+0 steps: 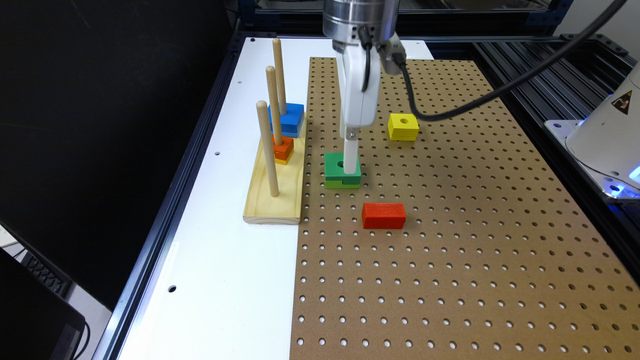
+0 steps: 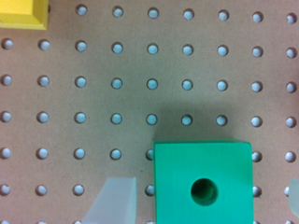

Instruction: Pick up green block.

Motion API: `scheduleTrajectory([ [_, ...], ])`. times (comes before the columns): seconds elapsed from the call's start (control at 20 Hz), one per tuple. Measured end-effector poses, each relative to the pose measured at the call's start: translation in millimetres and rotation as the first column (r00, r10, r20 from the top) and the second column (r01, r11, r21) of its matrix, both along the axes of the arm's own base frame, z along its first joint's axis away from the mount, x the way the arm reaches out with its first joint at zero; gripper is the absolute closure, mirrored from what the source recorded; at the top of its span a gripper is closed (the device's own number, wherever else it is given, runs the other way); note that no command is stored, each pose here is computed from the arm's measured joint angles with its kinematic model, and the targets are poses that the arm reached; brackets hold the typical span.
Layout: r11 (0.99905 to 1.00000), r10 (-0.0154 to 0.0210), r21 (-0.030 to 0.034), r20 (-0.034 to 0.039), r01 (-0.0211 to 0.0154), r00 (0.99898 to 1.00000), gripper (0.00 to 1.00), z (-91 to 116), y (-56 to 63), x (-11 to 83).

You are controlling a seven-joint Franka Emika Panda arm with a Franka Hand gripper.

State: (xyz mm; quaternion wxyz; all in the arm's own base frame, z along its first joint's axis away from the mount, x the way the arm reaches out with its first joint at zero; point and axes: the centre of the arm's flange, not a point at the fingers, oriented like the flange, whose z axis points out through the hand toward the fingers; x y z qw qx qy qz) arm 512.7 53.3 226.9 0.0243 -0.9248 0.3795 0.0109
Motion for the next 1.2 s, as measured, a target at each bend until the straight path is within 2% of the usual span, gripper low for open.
scheduleTrajectory([
  [0.2, 1.000000, -0.0006, 0.0000, 0.0014, 0.0006, 1.00000, 0.00, 0.4, -0.2, 0.5],
  [0.3, 0.999996, -0.0026, -0.0004, 0.0003, 0.0026, 1.00000, 0.00, -3.7, -1.8, 0.5],
  [0.4, 0.999987, -0.0051, -0.0001, 0.0030, 0.0051, 0.99998, 0.00, -9.7, -3.3, 0.9],
  [0.5, 0.999982, -0.0059, 0.0003, 0.0050, 0.0059, 0.99997, 0.00, -13.6, -3.9, 1.2],
  [0.65, 0.999983, -0.0058, 0.0004, 0.0079, 0.0058, 0.99995, 0.00, -14.5, -4.0, 1.6],
  [1.2, 0.999987, -0.0051, 0.0000, 0.0085, 0.0051, 0.99995, 0.00, -14.3, -4.0, 1.8],
])
